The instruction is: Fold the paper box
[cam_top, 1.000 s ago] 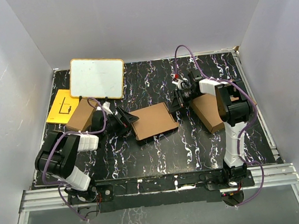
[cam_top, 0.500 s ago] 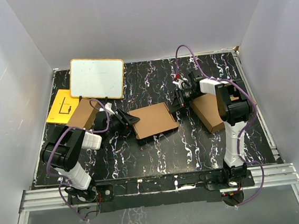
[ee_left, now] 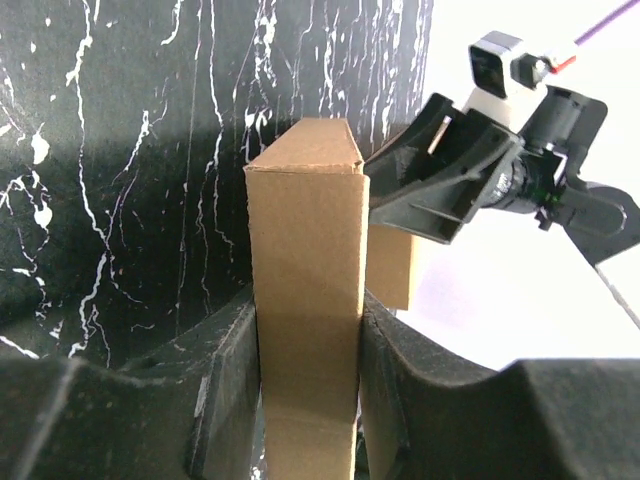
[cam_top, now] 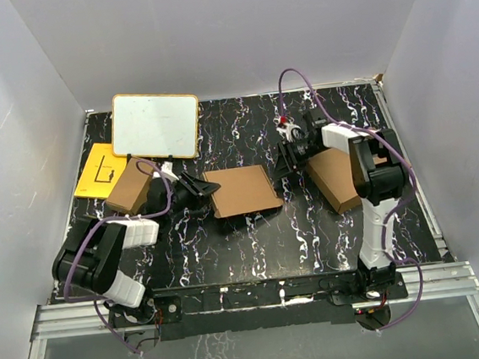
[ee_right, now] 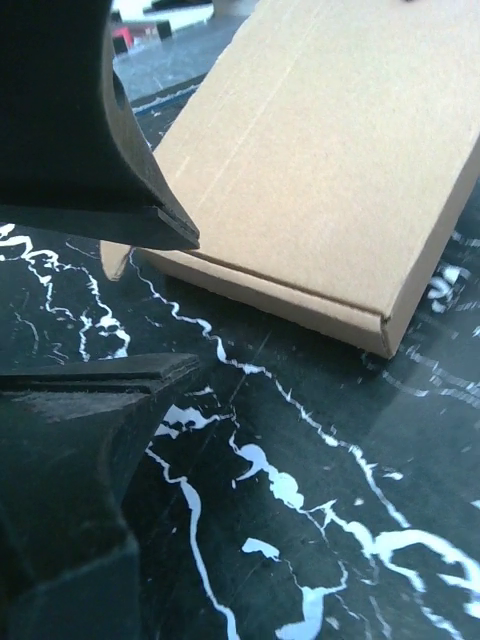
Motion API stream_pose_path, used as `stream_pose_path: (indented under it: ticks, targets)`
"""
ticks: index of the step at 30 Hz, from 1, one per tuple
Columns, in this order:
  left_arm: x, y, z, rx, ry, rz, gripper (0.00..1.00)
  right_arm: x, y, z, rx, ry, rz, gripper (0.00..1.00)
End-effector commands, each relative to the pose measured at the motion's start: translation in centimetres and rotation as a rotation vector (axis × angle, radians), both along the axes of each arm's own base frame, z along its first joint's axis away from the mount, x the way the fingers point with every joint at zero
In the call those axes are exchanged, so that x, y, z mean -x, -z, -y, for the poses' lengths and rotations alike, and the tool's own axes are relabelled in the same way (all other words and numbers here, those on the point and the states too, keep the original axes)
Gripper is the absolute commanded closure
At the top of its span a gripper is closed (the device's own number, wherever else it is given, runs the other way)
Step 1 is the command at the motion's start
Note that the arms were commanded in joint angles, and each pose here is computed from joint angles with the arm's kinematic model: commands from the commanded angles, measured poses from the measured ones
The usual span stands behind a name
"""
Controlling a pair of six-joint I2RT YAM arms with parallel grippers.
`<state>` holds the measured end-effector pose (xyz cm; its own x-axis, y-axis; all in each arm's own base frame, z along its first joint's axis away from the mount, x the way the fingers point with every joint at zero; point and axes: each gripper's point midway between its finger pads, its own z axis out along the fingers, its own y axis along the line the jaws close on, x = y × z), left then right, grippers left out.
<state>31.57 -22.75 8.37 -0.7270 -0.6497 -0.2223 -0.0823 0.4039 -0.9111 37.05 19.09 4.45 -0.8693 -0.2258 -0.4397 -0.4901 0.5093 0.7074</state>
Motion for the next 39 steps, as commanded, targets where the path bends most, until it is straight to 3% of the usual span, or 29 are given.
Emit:
stream_pose_path:
  ticks: [1,7,11,12,14,17,26,32,35,39]
  targets:
    - [-0.5,-2.1,-0.9,0.008,-0.068,-0.003,0.7,-2.0,-8.5,0.1,-0.023,-0.057,0.323,0.48]
    - [-0.8,-3.3,-1.6,0.007,-0.143,-0.127,0.74,0.2,-15.3,-0.7,-0.128,-0.191,0.594,0.36]
    - [-0.4,-4.1,-2.8,-0.022,-0.236,-0.267,0.74,4.4,-17.8,-2.2,-0.289,-0.401,0.888,0.03]
    - [-0.3,-4.4,-3.0,-0.031,-0.251,-0.294,0.74,5.7,-18.0,-2.5,-0.318,-0.46,0.989,0.01]
    - [-0.2,-5.2,-3.2,-0.028,-0.276,-0.328,0.74,7.1,-18.0,-3.3,-0.334,-0.516,1.131,0.01]
    - [-0.2,-6.2,-3.2,0.015,-0.304,-0.371,0.74,7.2,-18.0,-5.2,-0.245,-0.535,1.262,0.01]
    - [-0.8,-8.0,-2.5,0.089,-0.329,-0.435,0.74,6.1,-15.3,-9.9,0.057,-0.581,1.415,0.01]
    - [-0.9,-8.4,-2.4,0.129,-0.342,-0.454,0.73,5.8,-13.3,-11.8,0.177,-0.562,1.488,0.04]
    - [-0.9,-8.3,-2.3,0.14,-0.344,-0.459,0.73,5.4,-13.0,-12.2,0.217,-0.537,1.513,0.1]
    - [-0.9,-8.4,-2.2,0.155,-0.34,-0.463,0.73,5.3,-12.6,-12.8,0.259,-0.522,1.546,0.25]
